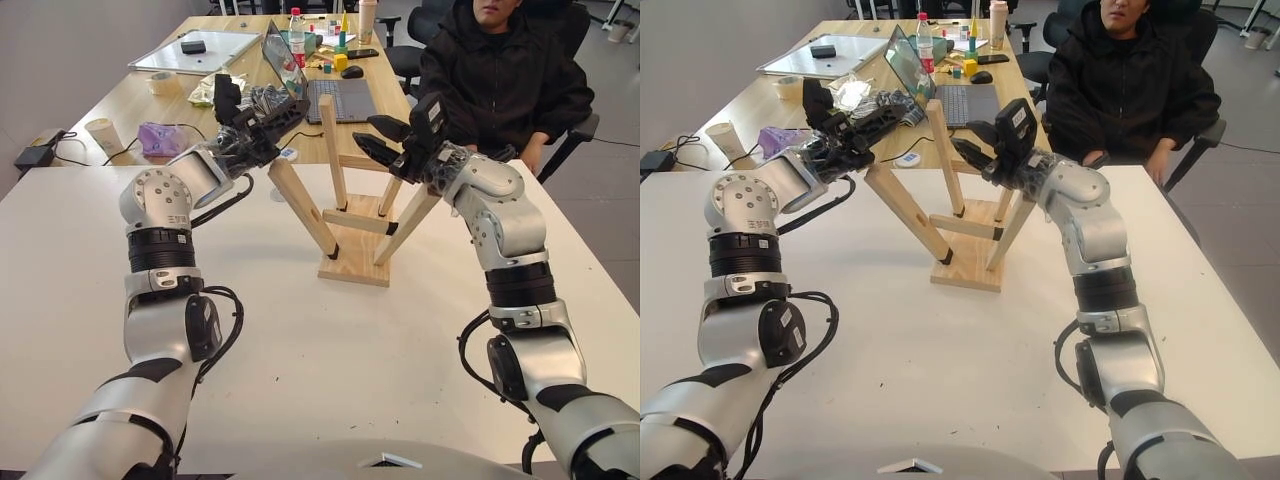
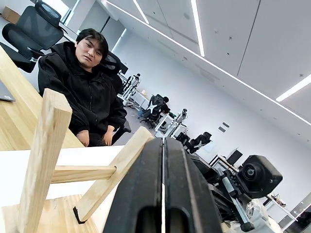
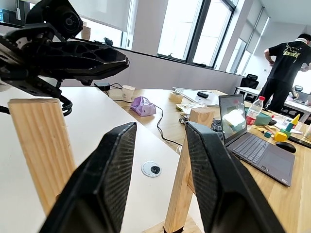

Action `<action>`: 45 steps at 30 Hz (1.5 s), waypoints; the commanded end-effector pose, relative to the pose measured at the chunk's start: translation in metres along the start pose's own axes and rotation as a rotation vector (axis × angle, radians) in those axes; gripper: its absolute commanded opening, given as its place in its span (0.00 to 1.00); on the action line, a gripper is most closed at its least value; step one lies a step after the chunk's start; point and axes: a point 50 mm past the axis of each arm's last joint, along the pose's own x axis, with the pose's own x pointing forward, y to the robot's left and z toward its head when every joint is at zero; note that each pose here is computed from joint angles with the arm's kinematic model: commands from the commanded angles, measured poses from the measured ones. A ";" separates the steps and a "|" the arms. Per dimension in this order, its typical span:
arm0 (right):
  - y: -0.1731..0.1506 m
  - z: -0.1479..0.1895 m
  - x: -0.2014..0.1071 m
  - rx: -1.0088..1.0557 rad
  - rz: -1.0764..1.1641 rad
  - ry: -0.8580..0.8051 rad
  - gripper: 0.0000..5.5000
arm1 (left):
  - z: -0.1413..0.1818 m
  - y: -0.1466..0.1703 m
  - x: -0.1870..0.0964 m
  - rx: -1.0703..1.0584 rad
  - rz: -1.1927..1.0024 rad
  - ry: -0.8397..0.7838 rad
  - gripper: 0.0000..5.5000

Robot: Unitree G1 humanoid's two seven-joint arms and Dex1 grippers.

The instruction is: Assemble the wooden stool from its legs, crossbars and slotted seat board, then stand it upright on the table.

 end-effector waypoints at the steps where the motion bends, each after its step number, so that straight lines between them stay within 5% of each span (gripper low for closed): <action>1: 0.015 -0.058 -0.009 0.158 0.014 0.192 0.34 | 0.089 -0.039 -0.002 0.163 -0.034 -0.280 0.00; 4: 0.014 -0.059 -0.010 0.159 0.010 0.192 0.34 | 0.152 -0.075 -0.014 0.286 -0.047 -0.485 0.00; 6: 0.014 -0.059 -0.011 0.160 0.006 0.194 0.34 | 0.143 -0.082 -0.001 0.252 -0.117 -0.426 0.00; 7: 0.014 -0.060 -0.011 0.161 0.003 0.194 0.34 | 0.117 -0.069 0.010 0.188 -0.129 -0.334 0.00; 9: 0.014 -0.060 -0.012 0.165 -0.003 0.192 0.34 | 0.014 -0.010 0.023 0.041 -0.030 -0.049 0.00; 11: 0.014 -0.059 -0.011 0.165 0.003 0.190 0.34 | -0.089 0.029 -0.003 -0.092 0.093 0.194 0.00; 13: 0.011 -0.059 -0.015 0.164 -0.006 0.193 0.34 | -0.128 0.030 -0.032 -0.168 0.123 0.272 0.00; 20: 0.010 -0.056 -0.015 0.164 -0.014 0.176 0.34 | -0.036 0.023 -0.038 0.018 0.165 -0.100 0.00; 23: -0.002 -0.037 -0.025 0.101 -0.064 0.119 0.34 | -0.007 0.007 -0.065 0.497 0.142 -0.021 0.00; 27: -0.027 0.016 -0.045 -0.042 -0.096 0.025 0.34 | -0.026 -0.025 -0.080 0.920 -0.135 0.471 0.00; 30: -0.047 0.046 -0.058 -0.119 -0.173 -0.023 0.34 | -0.044 -0.060 -0.074 1.140 -0.551 0.875 0.11; 33: -0.052 0.063 -0.057 -0.111 -0.234 -0.103 0.34 | -0.053 -0.089 -0.046 1.368 -0.969 1.108 0.22; 37: -0.077 0.098 -0.087 0.016 -0.443 -0.319 0.34 | -0.085 -0.090 -0.013 1.681 -1.367 1.142 0.32; 45: -0.076 0.039 -0.117 0.135 -0.633 -0.191 0.34 | -0.157 -0.054 -0.023 1.918 -1.733 1.105 0.55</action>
